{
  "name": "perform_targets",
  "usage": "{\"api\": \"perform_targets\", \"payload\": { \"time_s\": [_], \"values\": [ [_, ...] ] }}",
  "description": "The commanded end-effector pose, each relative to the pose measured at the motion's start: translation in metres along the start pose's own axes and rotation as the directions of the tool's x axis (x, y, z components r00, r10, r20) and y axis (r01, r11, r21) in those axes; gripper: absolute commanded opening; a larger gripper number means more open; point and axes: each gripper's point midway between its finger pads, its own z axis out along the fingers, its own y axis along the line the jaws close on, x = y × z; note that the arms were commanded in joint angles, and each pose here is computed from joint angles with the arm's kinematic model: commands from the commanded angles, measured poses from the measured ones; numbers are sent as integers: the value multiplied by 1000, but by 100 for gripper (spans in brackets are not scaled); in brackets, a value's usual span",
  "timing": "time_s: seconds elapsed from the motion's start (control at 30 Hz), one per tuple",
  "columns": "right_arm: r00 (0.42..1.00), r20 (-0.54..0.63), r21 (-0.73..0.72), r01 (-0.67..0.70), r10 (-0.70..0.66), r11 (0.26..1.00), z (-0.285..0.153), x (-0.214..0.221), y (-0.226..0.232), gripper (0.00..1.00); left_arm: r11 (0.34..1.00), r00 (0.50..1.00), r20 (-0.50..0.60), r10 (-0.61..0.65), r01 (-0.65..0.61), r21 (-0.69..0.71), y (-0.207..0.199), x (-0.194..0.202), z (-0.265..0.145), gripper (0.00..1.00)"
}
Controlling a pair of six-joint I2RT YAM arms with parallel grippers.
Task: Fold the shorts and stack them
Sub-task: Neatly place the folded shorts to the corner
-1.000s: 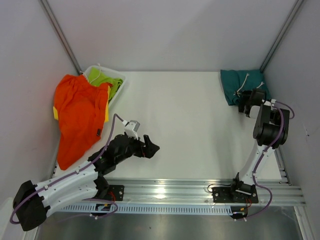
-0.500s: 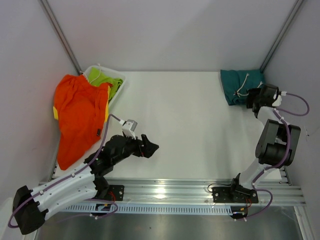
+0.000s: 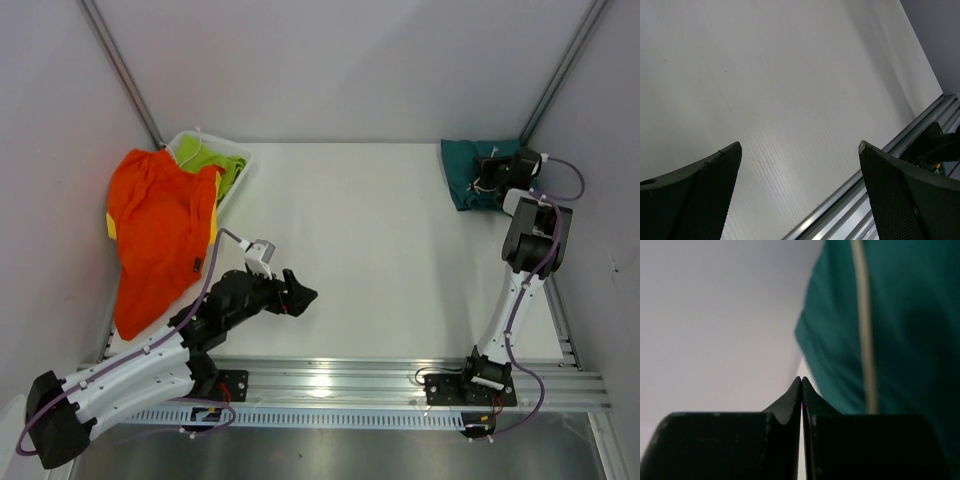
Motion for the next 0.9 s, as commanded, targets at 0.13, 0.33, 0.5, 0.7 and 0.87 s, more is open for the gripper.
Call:
{"api": "perform_targets", "payload": {
  "time_s": [0.13, 0.33, 0.5, 0.7, 0.87],
  "values": [
    [993, -56, 135, -100, 108, 986, 40, 23, -85, 0, 1000, 999, 44, 15, -17, 26, -12, -19, -3, 99],
    [997, -50, 132, -54, 61, 990, 40, 36, -88, 0, 1000, 999, 46, 20, -21, 18, -12, -23, -3, 99],
    [993, -88, 29, 87, -84, 996, 46, 25, -15, 29, 998, 996, 71, 52, -49, -38, -11, -42, -12, 99],
    [961, -62, -64, 265, -269, 962, 11, 20, 80, 76, 981, 987, 116, 108, -87, -174, -7, -91, -27, 99],
    [944, -127, -77, 295, -303, 952, -37, 45, 97, 85, 961, 984, 165, 64, -16, -275, 11, -117, -43, 99]
  ]
}}
